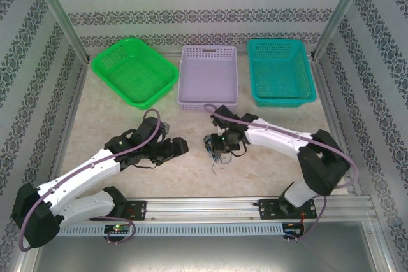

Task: Untangle the cables

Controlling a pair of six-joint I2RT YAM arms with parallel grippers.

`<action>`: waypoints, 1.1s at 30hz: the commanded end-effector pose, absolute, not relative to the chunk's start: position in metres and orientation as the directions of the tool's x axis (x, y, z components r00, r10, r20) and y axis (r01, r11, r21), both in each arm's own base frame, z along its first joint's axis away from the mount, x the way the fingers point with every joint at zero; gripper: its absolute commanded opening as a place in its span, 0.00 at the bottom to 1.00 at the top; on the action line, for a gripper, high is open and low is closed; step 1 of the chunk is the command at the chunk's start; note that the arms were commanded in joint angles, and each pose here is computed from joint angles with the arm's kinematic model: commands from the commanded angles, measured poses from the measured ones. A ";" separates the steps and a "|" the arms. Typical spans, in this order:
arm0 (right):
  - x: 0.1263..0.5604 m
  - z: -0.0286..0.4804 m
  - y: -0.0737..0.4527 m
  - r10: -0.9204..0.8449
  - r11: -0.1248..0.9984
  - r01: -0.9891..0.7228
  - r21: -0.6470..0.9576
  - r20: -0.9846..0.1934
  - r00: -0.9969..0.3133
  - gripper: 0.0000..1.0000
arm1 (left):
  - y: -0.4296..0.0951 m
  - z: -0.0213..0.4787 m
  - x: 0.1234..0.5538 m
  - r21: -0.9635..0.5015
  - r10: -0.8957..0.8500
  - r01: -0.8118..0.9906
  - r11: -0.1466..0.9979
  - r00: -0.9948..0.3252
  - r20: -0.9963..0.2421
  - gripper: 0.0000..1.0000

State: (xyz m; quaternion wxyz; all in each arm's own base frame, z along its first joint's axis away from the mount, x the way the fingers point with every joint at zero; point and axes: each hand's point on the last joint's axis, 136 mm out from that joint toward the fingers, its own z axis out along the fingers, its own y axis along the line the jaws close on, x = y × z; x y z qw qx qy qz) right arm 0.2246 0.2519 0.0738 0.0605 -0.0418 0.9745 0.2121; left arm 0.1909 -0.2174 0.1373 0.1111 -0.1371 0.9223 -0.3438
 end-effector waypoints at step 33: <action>0.261 0.178 0.268 0.250 0.575 0.243 0.781 0.116 -0.961 0.00 | -0.309 0.158 0.288 -0.843 -0.334 -0.127 0.523 -0.940 -0.065 0.15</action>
